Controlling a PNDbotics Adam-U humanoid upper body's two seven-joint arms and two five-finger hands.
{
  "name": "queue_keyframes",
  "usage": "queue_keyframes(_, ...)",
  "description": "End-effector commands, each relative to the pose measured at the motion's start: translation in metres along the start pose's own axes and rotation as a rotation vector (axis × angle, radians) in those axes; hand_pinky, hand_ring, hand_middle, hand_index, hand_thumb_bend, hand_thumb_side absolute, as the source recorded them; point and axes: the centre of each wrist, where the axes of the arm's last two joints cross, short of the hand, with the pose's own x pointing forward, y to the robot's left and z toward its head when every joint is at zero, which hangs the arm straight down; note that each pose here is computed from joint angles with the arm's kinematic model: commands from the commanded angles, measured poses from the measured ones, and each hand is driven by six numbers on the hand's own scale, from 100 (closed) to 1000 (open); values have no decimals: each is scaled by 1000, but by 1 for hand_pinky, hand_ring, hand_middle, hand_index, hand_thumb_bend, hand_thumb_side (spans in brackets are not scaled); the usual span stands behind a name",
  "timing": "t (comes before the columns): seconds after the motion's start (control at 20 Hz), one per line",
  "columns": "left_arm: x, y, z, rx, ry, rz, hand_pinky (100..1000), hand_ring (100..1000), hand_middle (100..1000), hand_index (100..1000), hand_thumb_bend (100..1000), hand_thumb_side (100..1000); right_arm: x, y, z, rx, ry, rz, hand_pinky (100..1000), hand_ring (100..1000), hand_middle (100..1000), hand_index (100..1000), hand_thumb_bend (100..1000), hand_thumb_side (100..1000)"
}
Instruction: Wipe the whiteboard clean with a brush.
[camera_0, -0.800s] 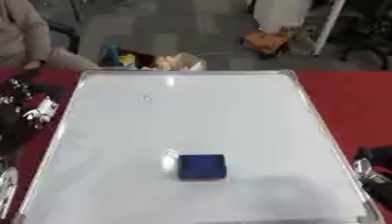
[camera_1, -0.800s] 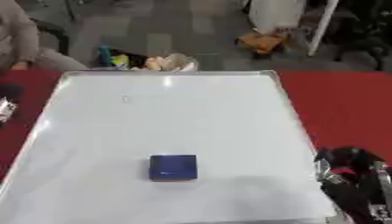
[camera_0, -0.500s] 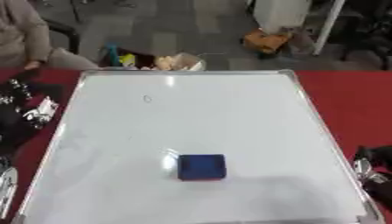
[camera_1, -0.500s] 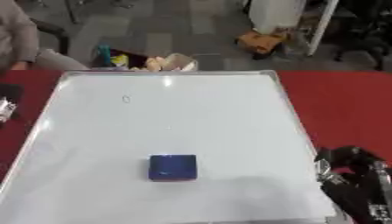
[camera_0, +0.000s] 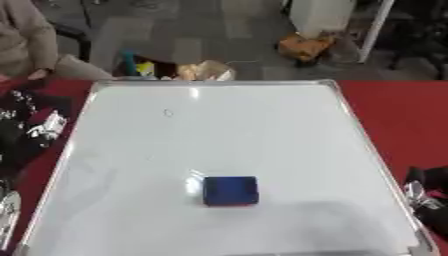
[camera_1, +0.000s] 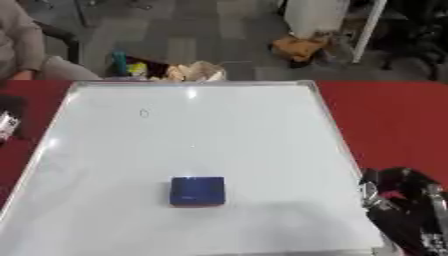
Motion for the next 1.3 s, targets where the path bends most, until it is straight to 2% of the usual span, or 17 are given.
queue_keyframes(0.05, 9, 3, -6, -20, -32, -31, 374, 781, 560, 825, 464, 341, 7, -2, -2, 3, -24, -1, 177, 464, 352, 481, 100, 100)
queue_keyframes(0.45, 17, -3, -13, -111, -55, -85, 371, 779, 562, 827, 484, 360, 7, -2, -2, 7, -26, -1, 175, 464, 352, 482, 100, 100)
queue_keyframes(0.85, 32, -15, -25, -273, -103, -206, 369, 777, 567, 833, 503, 380, 8, -2, -2, 14, -27, -1, 175, 464, 352, 482, 100, 100)
queue_keyframes(1.15, 39, -26, -31, -399, -124, -307, 369, 774, 568, 840, 580, 439, 8, -1, -2, 18, -26, -1, 175, 465, 352, 483, 100, 100)
queue_keyframes(1.3, 41, -33, -34, -462, -134, -360, 370, 773, 568, 841, 582, 443, 8, -1, -2, 20, -25, -1, 174, 465, 352, 483, 100, 100)
